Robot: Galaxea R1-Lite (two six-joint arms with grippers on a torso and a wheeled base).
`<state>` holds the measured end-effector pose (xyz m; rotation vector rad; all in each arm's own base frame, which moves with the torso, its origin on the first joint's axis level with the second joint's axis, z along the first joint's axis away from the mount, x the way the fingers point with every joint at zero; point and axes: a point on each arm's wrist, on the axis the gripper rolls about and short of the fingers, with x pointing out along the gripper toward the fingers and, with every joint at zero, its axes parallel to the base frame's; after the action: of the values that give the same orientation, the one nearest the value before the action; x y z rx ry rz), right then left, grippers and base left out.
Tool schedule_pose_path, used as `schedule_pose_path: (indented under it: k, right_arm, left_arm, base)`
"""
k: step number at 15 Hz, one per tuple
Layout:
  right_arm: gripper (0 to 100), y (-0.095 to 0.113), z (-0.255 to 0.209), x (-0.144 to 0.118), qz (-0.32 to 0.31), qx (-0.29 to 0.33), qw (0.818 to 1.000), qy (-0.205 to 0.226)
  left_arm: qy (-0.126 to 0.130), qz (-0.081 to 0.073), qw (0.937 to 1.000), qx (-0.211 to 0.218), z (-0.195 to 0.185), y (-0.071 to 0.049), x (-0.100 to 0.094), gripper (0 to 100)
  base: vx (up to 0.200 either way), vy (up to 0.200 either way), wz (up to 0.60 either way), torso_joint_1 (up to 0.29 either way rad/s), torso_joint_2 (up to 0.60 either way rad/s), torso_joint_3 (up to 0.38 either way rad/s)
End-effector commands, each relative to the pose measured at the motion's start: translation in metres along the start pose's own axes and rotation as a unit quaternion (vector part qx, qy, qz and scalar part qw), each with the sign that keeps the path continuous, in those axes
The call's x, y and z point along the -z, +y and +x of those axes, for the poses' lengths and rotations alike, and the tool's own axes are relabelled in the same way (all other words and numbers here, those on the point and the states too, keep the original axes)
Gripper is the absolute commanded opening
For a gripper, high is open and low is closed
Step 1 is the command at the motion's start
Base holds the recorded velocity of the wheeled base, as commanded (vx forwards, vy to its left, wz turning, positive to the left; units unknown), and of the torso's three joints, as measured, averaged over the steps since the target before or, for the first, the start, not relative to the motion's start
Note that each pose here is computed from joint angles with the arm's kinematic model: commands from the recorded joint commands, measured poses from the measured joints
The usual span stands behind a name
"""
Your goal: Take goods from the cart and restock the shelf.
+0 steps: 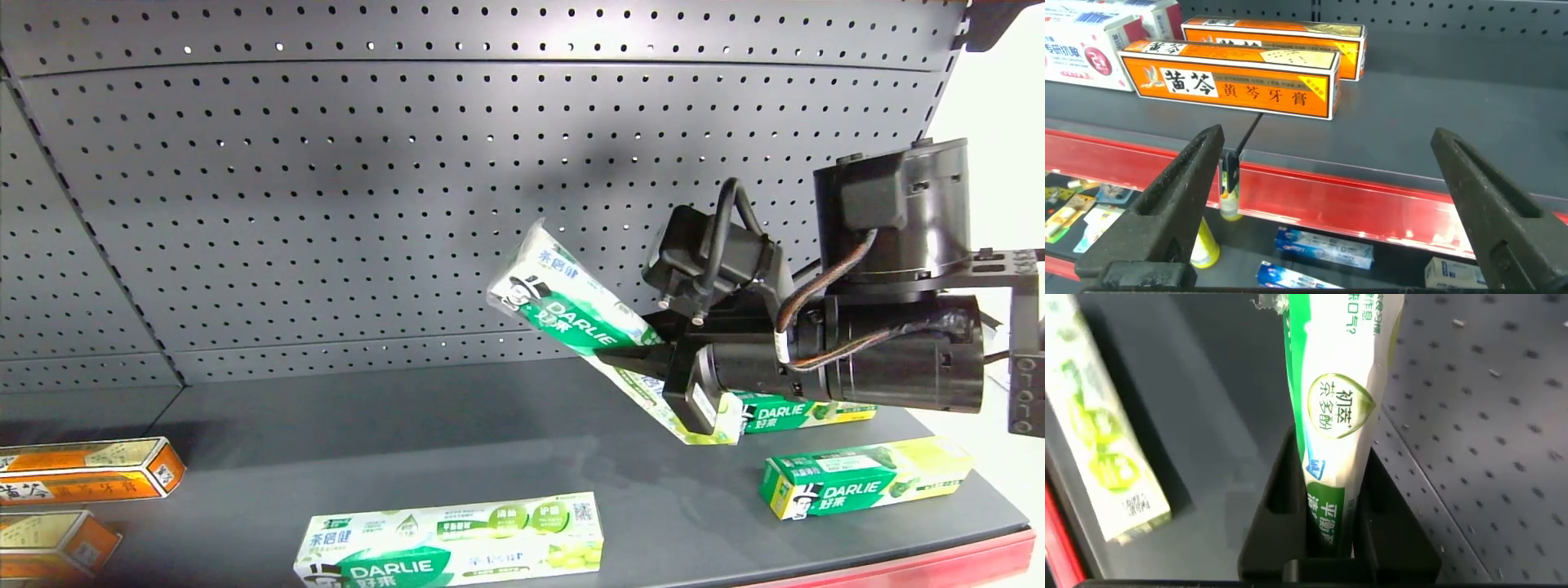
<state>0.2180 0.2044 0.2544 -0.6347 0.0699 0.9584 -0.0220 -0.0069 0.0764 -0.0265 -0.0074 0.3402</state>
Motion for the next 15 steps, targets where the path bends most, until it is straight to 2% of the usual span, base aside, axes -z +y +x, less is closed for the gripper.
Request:
schedule_pose_path:
  k: [1,7,9,12,14,15]
  right_arm:
    - [0,-0.003,0.011,0.012,-0.003,-0.013,1.000,0.016]
    - [0,-0.005,0.029,0.014,-0.018,-0.024,0.999,0.026]
    - [0,-0.001,0.035,0.014,-0.025,-0.043,0.998,0.042]
    - [0,-0.001,0.045,0.009,-0.037,-0.047,0.998,0.034]
    - [0,-0.007,0.046,-0.001,-0.049,-0.037,0.998,0.020]
    - [0,-0.008,0.046,-0.002,-0.050,-0.040,0.998,0.027]
  left_arm:
    - [0.000,0.000,1.0000,0.000,0.000,0.000,0.000,100]
    - [0.000,0.000,1.0000,0.000,0.000,0.000,0.000,100]
    - [0.000,0.000,1.0000,0.000,0.000,0.000,0.000,100]
    - [0.000,0.000,1.0000,0.000,0.000,0.000,0.000,100]
    - [0.000,0.000,1.0000,0.000,0.000,0.000,0.000,100]
    - [0.000,0.000,1.0000,0.000,0.000,0.000,0.000,100]
  base:
    - [0.000,0.000,0.00,0.000,0.00,0.000]
    - [0.000,0.000,0.00,0.000,0.00,0.000]
    - [0.000,0.000,0.00,0.000,0.00,0.000]
    - [0.000,0.000,0.00,0.000,0.00,0.000]
    - [0.000,0.000,0.00,0.000,0.00,0.000]
    - [0.000,0.000,0.00,0.000,0.00,0.000]
